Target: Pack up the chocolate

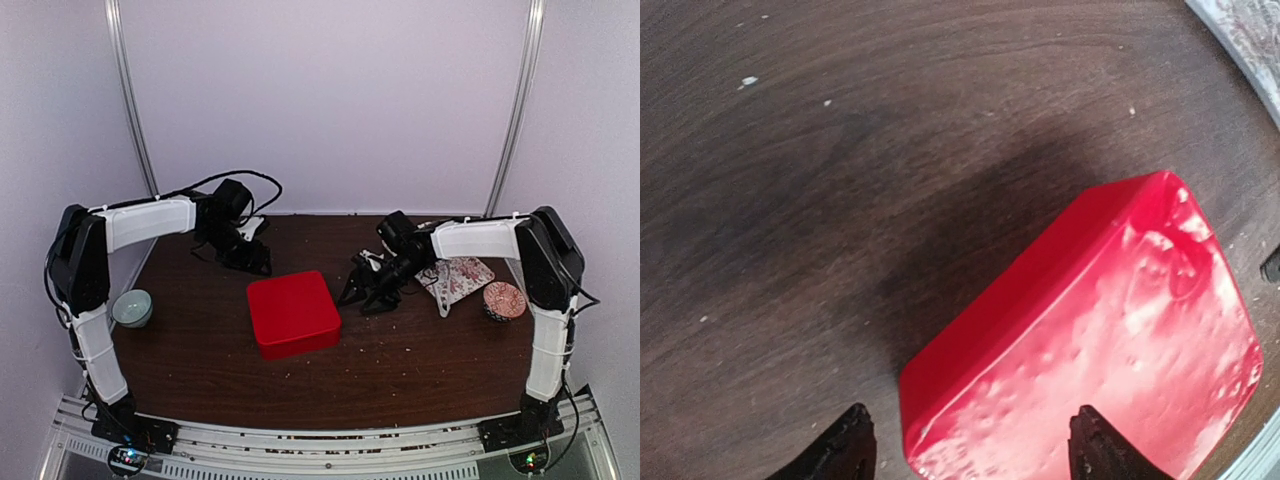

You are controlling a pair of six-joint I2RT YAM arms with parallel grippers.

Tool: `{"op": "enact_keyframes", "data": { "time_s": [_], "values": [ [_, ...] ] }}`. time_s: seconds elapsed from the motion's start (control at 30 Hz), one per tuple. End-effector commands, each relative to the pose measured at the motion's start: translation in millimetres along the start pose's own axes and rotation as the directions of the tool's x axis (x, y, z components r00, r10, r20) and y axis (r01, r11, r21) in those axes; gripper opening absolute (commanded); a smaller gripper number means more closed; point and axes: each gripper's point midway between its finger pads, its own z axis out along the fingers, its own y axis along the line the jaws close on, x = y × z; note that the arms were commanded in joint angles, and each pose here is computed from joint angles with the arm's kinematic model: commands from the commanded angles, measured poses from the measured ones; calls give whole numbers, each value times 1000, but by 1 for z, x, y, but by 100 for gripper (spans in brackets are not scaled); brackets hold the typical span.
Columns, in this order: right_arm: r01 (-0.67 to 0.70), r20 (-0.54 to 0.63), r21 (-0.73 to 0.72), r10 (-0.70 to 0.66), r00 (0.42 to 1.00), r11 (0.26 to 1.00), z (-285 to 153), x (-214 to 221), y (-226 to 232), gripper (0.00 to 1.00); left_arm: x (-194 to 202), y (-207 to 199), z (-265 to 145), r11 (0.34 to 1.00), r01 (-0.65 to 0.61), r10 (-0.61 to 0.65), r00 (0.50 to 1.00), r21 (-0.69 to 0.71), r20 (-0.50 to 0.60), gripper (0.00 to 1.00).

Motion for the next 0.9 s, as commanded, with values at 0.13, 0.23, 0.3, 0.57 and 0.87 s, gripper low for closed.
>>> {"op": "enact_keyframes", "data": {
  "time_s": [0.13, 0.23, 0.3, 0.57, 0.87],
  "values": [
    [2, 9, -89, -1, 1000, 996, 7, 53, 36, 76, 8, -17, 31, 986, 6, -6, 1000, 169, 0, 69],
    [-3, 5, -135, 4, 1000, 991, 24, 60, 49, 76, 18, -17, 35, 984, 21, -19, 1000, 176, -15, 68],
    [-22, 2, -172, 22, 1000, 985, 33, 61, 57, 76, 28, -17, 38, 981, 40, -35, 999, 187, -31, 67],
    [-105, 74, -226, 124, 989, 969, 31, 37, 45, 75, 70, -40, 24, 968, 50, -43, 998, 245, -36, 64],
    [-98, 175, -163, 126, 976, 982, -5, -35, 17, 74, 121, -117, -13, 920, -129, 146, 989, 371, -19, 64]
  ]
}}
